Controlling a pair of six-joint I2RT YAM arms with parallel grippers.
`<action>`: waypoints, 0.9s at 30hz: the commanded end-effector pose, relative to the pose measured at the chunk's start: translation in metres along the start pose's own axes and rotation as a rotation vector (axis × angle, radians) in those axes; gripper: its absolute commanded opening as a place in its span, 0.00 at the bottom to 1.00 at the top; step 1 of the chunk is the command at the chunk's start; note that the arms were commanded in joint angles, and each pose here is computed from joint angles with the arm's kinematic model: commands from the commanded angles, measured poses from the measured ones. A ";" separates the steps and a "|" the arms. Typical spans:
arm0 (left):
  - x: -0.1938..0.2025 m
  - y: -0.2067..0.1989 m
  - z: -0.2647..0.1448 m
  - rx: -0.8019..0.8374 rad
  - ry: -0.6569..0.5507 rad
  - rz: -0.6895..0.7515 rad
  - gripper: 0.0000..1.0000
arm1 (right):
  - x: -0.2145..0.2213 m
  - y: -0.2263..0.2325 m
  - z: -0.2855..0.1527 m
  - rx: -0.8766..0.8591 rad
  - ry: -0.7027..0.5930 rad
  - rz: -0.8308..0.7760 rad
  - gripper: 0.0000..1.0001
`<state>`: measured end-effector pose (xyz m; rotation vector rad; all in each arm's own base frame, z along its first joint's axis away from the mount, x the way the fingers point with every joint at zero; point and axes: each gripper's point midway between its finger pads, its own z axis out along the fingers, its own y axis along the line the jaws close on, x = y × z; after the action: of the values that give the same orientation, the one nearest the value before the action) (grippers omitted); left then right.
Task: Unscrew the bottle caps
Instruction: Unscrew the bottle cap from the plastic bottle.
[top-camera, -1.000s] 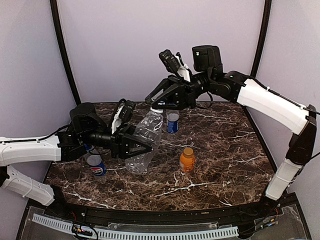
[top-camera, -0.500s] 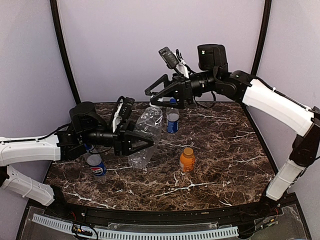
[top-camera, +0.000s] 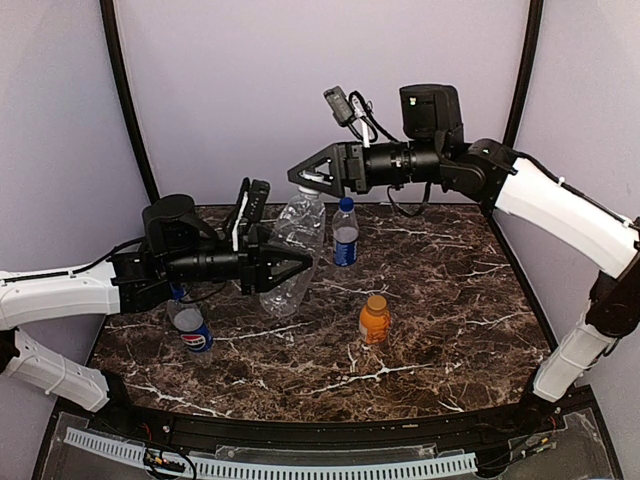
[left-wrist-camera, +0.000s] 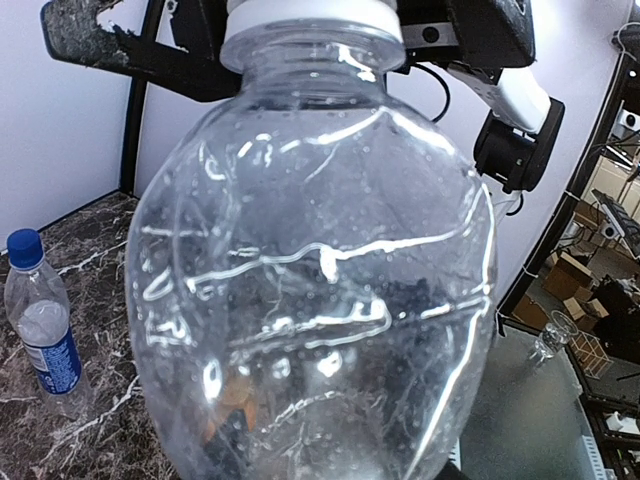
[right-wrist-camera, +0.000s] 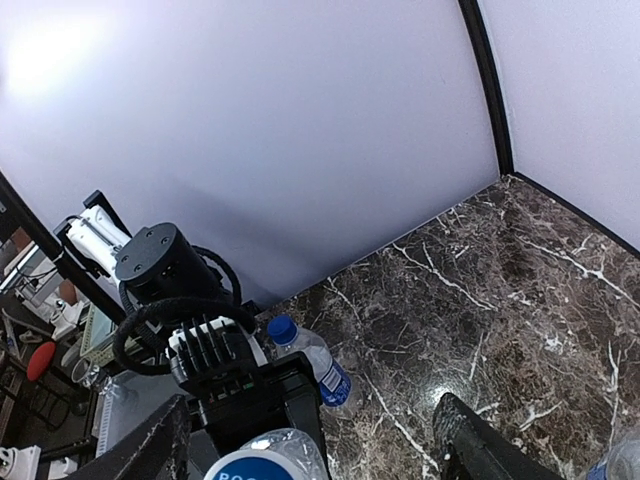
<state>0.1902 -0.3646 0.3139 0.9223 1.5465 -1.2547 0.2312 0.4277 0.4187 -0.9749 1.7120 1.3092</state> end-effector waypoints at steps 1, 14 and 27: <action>-0.012 0.003 0.002 -0.037 -0.020 0.020 0.31 | -0.014 -0.002 -0.002 0.063 -0.057 0.021 0.77; -0.010 0.010 0.003 -0.066 -0.009 0.015 0.31 | -0.007 0.002 0.005 0.017 -0.030 0.022 0.48; -0.009 0.010 0.001 -0.073 -0.009 0.013 0.30 | -0.004 0.003 0.007 0.004 -0.022 0.025 0.24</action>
<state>0.2046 -0.3640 0.3022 0.8737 1.6155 -1.1863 0.2370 0.4307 0.4137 -0.9095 1.7636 1.3011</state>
